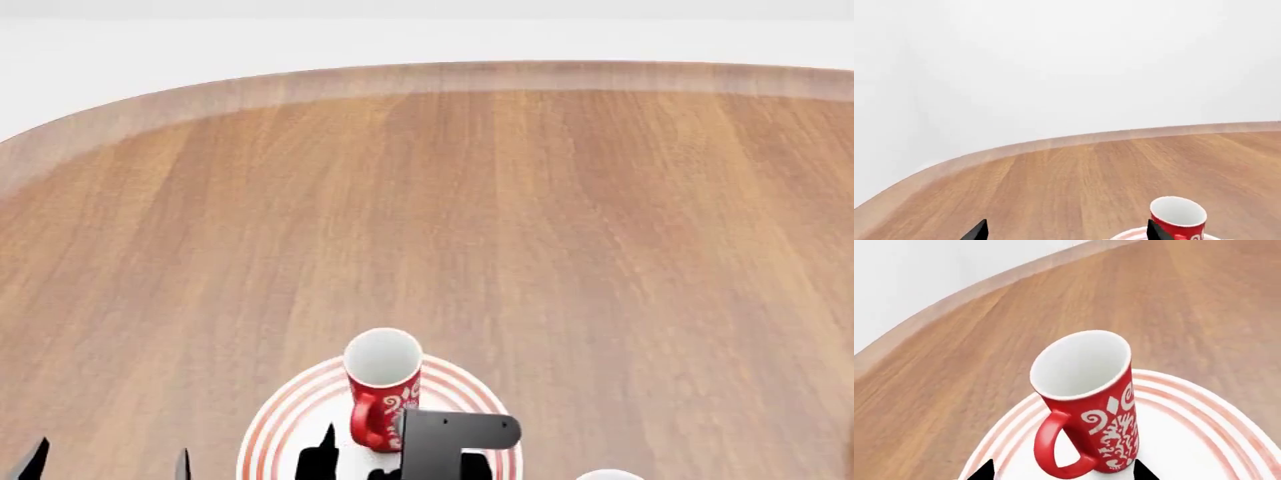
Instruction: Put the red mug on the left plate.
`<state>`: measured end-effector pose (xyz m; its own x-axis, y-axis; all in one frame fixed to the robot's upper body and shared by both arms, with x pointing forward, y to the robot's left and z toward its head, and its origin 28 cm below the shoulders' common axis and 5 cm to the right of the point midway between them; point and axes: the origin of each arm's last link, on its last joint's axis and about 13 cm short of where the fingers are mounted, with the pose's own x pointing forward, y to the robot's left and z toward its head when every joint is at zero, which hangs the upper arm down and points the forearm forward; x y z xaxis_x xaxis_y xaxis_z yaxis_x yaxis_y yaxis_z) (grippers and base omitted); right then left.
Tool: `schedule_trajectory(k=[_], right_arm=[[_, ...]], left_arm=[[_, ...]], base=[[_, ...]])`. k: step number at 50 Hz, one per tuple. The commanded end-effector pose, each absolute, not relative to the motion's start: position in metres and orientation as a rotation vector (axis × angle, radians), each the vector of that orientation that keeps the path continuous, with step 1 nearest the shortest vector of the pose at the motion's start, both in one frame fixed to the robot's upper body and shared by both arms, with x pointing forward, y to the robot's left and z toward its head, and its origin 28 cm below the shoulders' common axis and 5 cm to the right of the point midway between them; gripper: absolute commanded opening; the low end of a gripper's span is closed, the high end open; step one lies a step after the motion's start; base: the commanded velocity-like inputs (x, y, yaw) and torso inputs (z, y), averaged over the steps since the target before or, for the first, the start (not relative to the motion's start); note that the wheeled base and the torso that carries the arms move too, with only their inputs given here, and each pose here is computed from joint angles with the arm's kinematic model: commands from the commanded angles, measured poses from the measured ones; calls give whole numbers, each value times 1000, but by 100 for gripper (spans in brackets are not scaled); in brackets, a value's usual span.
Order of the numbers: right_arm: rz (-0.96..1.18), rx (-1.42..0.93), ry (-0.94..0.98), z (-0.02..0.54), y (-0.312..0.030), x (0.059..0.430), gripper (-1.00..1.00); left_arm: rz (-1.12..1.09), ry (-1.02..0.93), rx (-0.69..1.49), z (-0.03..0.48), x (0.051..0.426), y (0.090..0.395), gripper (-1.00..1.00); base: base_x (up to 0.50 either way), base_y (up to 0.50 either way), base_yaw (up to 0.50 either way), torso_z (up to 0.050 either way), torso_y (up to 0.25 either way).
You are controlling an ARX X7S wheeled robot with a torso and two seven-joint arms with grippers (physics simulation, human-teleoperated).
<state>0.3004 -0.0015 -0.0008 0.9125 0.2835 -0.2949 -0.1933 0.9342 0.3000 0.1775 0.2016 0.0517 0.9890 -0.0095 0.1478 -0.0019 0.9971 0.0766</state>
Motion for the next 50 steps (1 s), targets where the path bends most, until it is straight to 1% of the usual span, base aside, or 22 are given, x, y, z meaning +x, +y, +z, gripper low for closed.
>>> schedule_trajectory(k=[1, 23, 50], right_arm=[[257, 289, 258, 11, -7, 283, 100], [351, 321, 85, 38, -19, 232, 100], [365, 314, -111, 76, -28, 200, 100]], left_arm=[[-12, -221, 85, 74, 162, 199, 100], [-13, -265, 110, 84, 155, 197, 100], [-9, -320, 136, 100, 142, 196, 100]], base=[[0, 0, 0, 0, 0], [0, 0, 0, 0, 0], [0, 0, 0, 0, 0]])
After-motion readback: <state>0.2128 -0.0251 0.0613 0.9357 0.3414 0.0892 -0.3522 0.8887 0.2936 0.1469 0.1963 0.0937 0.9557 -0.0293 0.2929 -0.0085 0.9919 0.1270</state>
